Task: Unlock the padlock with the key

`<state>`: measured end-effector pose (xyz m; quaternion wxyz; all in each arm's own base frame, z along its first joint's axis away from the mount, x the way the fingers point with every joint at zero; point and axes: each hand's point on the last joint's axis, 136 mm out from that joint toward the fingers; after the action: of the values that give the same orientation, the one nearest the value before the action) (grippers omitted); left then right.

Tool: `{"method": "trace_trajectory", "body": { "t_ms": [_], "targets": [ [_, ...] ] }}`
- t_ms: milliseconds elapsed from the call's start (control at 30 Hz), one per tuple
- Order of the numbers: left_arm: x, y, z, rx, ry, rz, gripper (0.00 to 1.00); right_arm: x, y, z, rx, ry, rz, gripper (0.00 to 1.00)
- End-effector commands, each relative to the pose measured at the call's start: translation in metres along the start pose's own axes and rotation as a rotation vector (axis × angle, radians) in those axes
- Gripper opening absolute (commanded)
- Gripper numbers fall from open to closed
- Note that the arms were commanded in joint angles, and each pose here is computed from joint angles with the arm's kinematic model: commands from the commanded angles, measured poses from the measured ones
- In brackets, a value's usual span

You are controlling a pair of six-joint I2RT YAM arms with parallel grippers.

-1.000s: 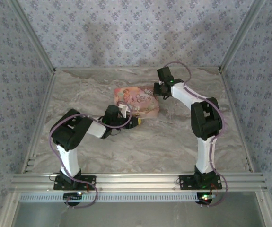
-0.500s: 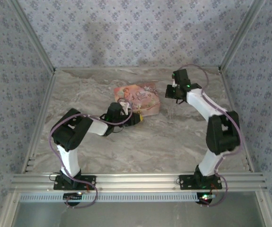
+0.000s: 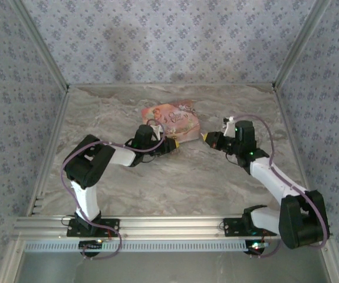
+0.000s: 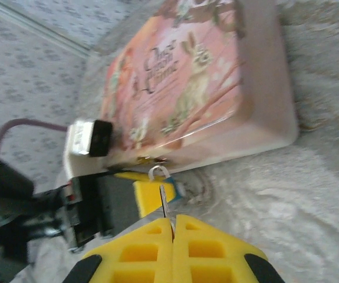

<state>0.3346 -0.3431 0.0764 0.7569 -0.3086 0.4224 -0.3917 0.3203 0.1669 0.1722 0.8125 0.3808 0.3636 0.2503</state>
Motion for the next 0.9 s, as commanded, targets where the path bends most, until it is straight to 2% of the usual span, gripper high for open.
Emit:
{"method": "trace_trajectory", "body": {
  "t_ms": [0,333,867],
  "targets": [
    [-0.006,-0.04,0.021,-0.002,-0.012,-0.099,0.01,-0.013,0.043,0.002,-0.005,-0.041,0.21,0.0],
    [-0.008,-0.06,0.035,-0.041,-0.006,-0.141,0.01,-0.012,0.024,-0.025,0.107,-0.066,0.226,0.0],
    [-0.014,-0.069,0.042,-0.071,-0.005,-0.152,0.01,0.037,0.006,-0.054,0.23,-0.044,0.223,0.0]
  ]
}}
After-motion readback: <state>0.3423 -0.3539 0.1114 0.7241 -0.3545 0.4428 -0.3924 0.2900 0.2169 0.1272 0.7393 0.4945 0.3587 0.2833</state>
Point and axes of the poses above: each hand's point on the last joint's axis, 136 mm out from that joint toward the fingers, its own x axis out along the fingers, its own y axis along the line the jaws close on, z = x × y, and after that the axes turned 7 degrees about x, right-handed
